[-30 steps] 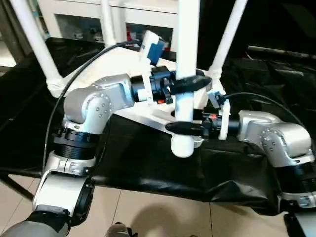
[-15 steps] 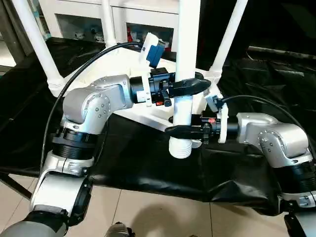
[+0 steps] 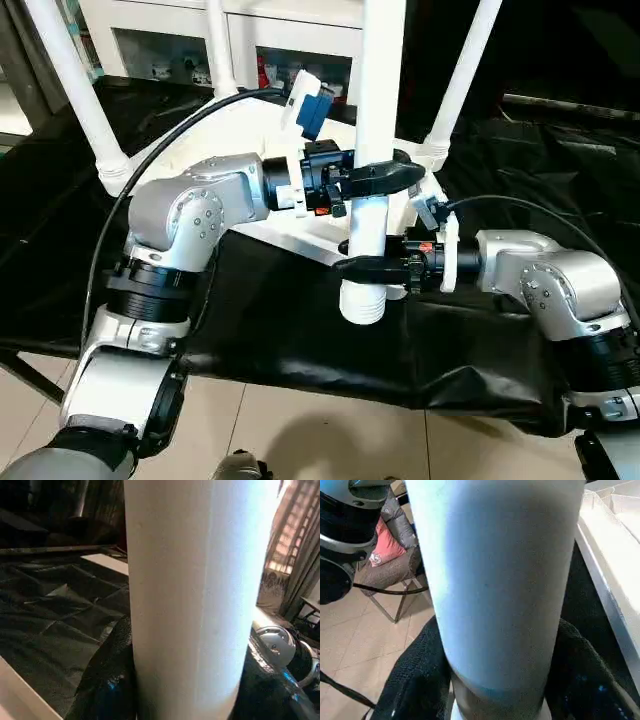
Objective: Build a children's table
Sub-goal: Pick table leg
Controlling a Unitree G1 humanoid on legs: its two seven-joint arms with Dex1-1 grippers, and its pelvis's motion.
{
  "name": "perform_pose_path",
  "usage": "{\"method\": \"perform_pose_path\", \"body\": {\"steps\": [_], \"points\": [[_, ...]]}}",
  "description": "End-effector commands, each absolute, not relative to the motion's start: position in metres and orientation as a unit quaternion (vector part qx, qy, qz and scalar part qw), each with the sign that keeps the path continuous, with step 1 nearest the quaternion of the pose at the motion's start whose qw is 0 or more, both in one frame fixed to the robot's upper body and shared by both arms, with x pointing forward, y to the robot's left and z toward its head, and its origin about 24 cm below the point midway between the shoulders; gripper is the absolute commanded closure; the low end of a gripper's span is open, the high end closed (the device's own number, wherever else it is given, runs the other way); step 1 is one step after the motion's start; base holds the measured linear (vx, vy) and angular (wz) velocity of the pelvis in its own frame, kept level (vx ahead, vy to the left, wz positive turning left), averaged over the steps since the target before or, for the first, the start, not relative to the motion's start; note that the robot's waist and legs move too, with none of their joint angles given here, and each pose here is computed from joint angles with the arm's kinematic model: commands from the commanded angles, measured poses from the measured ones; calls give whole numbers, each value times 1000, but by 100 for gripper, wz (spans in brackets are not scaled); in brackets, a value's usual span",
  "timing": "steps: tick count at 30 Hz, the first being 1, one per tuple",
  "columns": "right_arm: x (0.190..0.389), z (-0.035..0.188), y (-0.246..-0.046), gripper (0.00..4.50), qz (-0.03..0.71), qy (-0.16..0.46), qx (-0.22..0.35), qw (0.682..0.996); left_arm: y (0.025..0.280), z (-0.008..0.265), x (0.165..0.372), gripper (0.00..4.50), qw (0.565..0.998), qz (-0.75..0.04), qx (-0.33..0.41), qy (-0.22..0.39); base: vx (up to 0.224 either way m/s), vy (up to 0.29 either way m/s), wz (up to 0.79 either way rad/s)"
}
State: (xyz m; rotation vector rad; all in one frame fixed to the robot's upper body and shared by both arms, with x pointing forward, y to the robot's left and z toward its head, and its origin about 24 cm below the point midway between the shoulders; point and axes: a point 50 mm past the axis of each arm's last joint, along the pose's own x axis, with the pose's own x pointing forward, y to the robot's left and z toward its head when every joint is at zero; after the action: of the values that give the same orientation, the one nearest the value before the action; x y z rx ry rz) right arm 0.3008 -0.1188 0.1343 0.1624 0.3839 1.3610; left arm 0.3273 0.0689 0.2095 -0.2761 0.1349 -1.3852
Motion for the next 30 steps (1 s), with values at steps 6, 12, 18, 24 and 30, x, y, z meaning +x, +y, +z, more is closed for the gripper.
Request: {"method": "perform_pose_path", "body": {"steps": [6,12,18,24,30], "points": [[312,141,-127,256,567,128,119,805,70,227,335,171,761,-618,-195,-18,0,0,0],[322,156,-133,257,514,48,216,828,80,229,342,145,723,-579,-366,-92,0,0,0],[329,155,-137,257,452,30,204,868,82,208,355,145,774,-525,-343,-85,0,0,0],[334,128,-165,259,330,86,79,937,90,160,364,145,851,-524,-8,14,0,0,0],[323,123,-183,259,292,97,71,949,101,118,357,145,760,-603,202,136,0,0,0]]}}
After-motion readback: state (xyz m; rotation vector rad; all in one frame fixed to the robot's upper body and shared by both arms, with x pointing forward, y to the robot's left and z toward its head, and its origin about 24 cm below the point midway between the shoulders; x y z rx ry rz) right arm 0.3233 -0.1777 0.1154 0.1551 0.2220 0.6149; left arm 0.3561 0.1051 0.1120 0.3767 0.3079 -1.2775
